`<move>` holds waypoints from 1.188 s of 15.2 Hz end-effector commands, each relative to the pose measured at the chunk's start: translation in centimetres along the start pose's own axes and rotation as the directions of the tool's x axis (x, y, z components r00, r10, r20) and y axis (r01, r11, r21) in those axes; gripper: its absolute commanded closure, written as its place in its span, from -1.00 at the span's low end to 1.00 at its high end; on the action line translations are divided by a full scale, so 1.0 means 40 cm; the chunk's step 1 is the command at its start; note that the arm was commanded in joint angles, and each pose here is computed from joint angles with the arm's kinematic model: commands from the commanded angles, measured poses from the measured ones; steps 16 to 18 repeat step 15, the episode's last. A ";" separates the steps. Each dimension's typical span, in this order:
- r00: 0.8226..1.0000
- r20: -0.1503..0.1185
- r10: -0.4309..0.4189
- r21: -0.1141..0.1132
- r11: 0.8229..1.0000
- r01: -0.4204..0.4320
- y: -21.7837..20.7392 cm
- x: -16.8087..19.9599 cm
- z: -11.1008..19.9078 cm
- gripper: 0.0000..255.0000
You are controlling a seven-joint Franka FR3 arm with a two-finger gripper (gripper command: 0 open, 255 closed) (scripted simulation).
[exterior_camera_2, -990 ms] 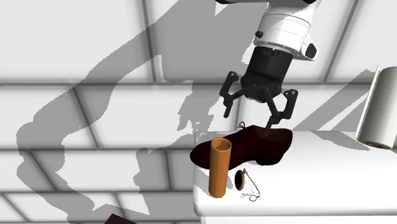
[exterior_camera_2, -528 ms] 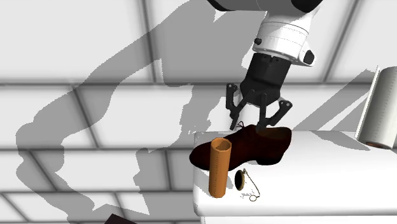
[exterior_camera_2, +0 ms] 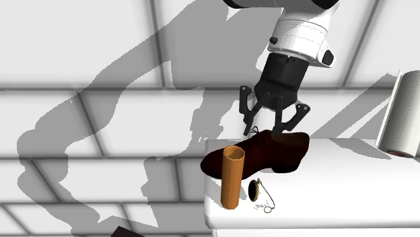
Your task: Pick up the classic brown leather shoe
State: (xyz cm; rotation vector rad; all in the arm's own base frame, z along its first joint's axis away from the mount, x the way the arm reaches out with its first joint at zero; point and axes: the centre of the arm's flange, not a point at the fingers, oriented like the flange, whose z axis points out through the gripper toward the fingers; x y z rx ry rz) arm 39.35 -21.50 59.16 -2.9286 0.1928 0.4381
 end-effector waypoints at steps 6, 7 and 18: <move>1.000 0.000 0.000 0.000 1.000 0.000 -0.012 -0.027 -0.084 1.00; 1.000 0.000 0.000 0.000 1.000 0.000 -0.015 -0.031 -0.097 1.00; 1.000 0.000 0.000 0.000 1.000 0.000 -0.027 -0.055 -0.173 1.00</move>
